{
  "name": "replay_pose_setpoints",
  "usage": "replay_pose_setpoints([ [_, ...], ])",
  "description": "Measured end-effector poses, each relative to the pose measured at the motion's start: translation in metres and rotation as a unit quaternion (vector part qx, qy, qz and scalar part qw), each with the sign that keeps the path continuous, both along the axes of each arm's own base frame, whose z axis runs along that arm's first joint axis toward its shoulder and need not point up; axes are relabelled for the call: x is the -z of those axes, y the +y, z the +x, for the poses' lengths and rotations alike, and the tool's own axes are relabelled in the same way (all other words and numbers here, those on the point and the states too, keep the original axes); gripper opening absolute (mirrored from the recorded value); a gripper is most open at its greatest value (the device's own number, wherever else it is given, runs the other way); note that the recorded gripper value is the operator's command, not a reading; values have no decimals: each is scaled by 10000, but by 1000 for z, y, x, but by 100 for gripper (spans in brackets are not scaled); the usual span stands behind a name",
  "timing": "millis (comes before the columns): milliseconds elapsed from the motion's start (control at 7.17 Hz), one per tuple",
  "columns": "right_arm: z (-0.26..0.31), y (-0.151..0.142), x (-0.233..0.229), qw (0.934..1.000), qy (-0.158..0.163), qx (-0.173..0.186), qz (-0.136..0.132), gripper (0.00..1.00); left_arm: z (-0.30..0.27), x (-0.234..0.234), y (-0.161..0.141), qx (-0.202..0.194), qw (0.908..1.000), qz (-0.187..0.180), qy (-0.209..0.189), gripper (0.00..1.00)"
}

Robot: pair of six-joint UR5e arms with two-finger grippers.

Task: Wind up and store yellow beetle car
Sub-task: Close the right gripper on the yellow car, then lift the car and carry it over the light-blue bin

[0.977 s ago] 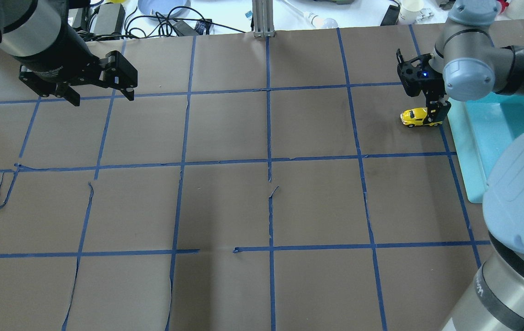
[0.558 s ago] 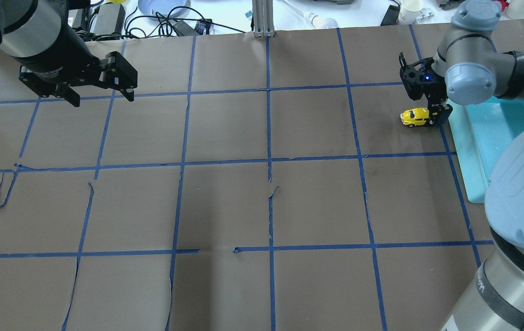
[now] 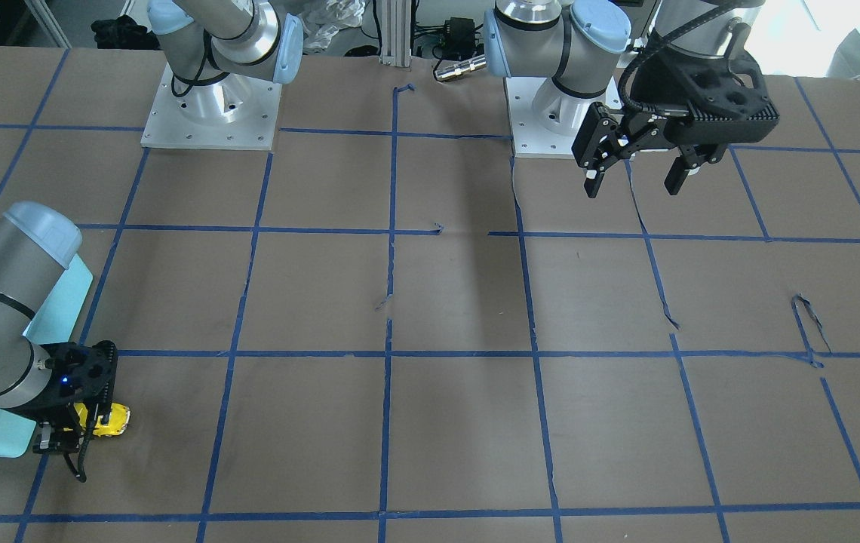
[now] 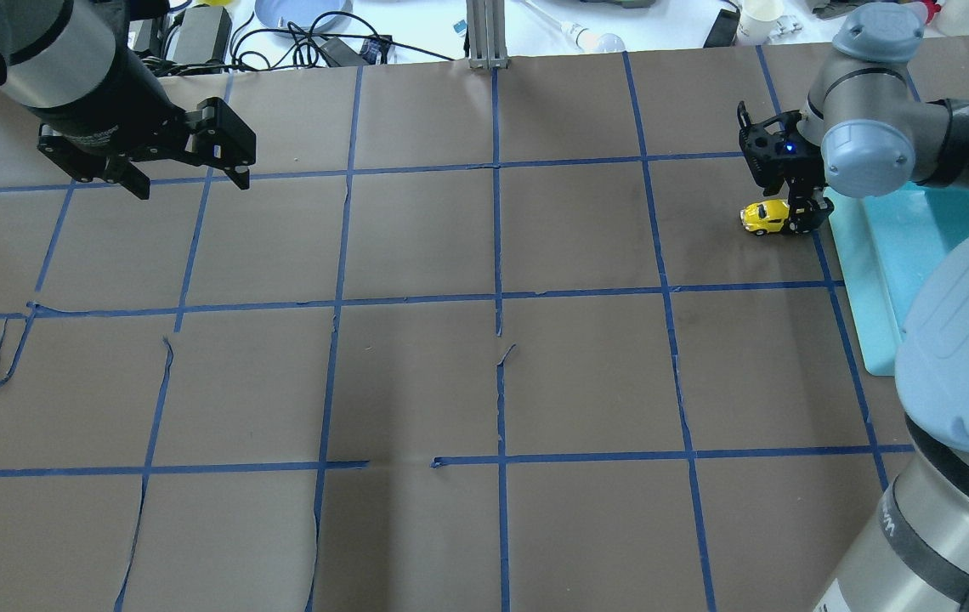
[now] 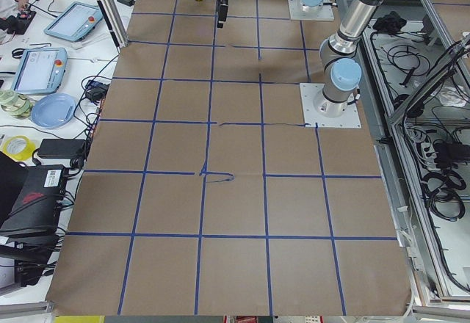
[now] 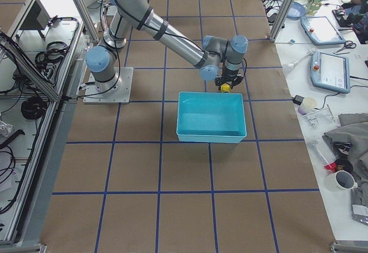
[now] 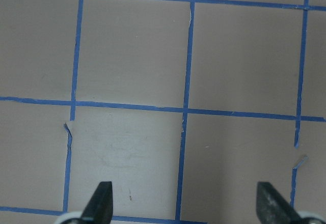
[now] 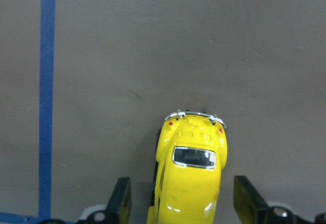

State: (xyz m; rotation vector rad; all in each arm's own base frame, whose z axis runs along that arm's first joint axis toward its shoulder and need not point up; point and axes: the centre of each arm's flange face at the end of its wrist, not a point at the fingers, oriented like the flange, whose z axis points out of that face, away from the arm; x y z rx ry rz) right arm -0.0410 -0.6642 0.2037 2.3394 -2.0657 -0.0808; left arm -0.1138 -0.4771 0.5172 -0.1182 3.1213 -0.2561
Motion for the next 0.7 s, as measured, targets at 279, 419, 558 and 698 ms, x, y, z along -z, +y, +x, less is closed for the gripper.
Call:
replay_pose_setpoints([
  [279,0,0,-1,10000,-9,0,-12,4,0,1,0,0,10000,8,13,100],
  [419,0,-1,-4,10000,0,0,-38,4,0,1,0,1,10000,9,11,100],
  [558,1,-2,-15,9999,22,-4,-115,4,0,1,0,0,10000,9,7,100],
  [698,4,-3,-31,9997,33,-7,-232,4,0,1,0,-2,10000,10,0,100],
])
